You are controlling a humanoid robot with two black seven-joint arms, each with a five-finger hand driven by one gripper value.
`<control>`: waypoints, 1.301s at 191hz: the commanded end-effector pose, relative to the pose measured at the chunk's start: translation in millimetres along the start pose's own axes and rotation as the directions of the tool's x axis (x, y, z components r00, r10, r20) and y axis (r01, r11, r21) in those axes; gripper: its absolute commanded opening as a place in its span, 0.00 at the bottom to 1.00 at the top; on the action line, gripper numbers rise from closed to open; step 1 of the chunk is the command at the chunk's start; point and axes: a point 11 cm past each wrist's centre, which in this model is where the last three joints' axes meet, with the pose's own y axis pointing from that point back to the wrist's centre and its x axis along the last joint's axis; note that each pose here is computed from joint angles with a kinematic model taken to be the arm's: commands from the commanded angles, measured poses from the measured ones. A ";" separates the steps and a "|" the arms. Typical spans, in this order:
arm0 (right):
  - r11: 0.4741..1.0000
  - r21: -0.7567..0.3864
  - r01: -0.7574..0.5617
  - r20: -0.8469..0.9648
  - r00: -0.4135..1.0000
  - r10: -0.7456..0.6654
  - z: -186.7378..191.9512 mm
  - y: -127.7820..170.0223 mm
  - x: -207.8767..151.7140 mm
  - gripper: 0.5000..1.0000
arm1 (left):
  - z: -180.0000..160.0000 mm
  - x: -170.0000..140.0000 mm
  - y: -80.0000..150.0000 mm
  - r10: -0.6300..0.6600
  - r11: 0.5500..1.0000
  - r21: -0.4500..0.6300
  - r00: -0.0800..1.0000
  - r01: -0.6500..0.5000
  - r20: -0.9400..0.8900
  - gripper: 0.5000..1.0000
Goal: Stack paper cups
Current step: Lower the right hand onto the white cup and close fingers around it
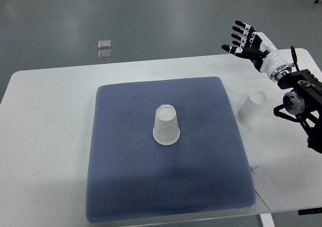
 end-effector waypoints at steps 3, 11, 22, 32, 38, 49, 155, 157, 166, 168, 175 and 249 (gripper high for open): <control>0.994 -0.030 0.106 -0.253 0.961 -0.110 -18.6 5.3 9.5 0.86 | -0.2 0.0 0.0 0.000 1.000 0.000 1.000 0.000 0.000 1.00; 0.987 -0.044 0.152 -0.352 0.923 -0.157 -28.1 8.1 13.4 0.86 | -0.2 0.0 0.0 0.000 1.000 0.000 1.000 0.000 0.000 1.00; 0.973 -0.085 0.214 -0.468 0.854 -0.228 -35.0 14.3 15.0 0.86 | -0.2 0.0 0.0 0.000 1.000 0.000 1.000 0.000 0.000 1.00; 0.957 -0.125 0.262 -0.569 0.771 -0.285 -42.7 21.4 18.2 0.86 | -0.2 0.0 0.0 0.000 1.000 0.000 1.000 0.000 0.000 1.00; 0.948 -0.145 0.284 -0.620 0.721 -0.310 -48.3 25.9 20.6 0.86 | -0.2 0.0 0.0 0.000 1.000 0.000 1.000 0.000 0.000 1.00; 0.931 -0.185 0.316 -0.686 0.637 -0.352 -53.4 33.6 22.2 0.86 | -0.2 0.0 0.0 0.000 1.000 0.000 1.000 0.000 0.000 1.00; 0.770 -0.519 0.372 -0.800 0.107 -0.591 -11.2 68.6 7.2 0.85 | -0.2 0.0 0.0 0.000 1.000 0.000 1.000 0.000 0.000 1.00; 0.769 -0.520 0.371 -0.800 0.103 -0.591 -11.2 68.5 7.1 0.85 | -0.2 0.0 0.0 0.000 1.000 0.000 1.000 0.000 0.000 1.00; 0.767 -0.523 0.372 -0.801 0.093 -0.591 -8.5 67.9 5.6 0.85 | -0.2 0.0 0.0 0.000 1.000 0.000 1.000 0.000 0.000 1.00; 0.768 -0.523 0.370 -0.802 0.090 -0.590 -7.9 67.7 5.5 0.85 | -0.2 0.0 0.0 0.000 1.000 0.000 1.000 0.000 0.000 1.00; 0.764 -0.532 0.365 -0.801 0.076 -0.594 -4.2 68.4 6.1 0.85 | -0.2 0.0 0.0 0.000 1.000 0.000 1.000 0.000 0.000 1.00; 0.774 -0.558 0.300 -0.814 -0.019 -0.580 16.8 61.7 19.0 0.74 | -0.2 0.0 0.0 0.000 1.000 0.000 1.000 0.000 0.000 1.00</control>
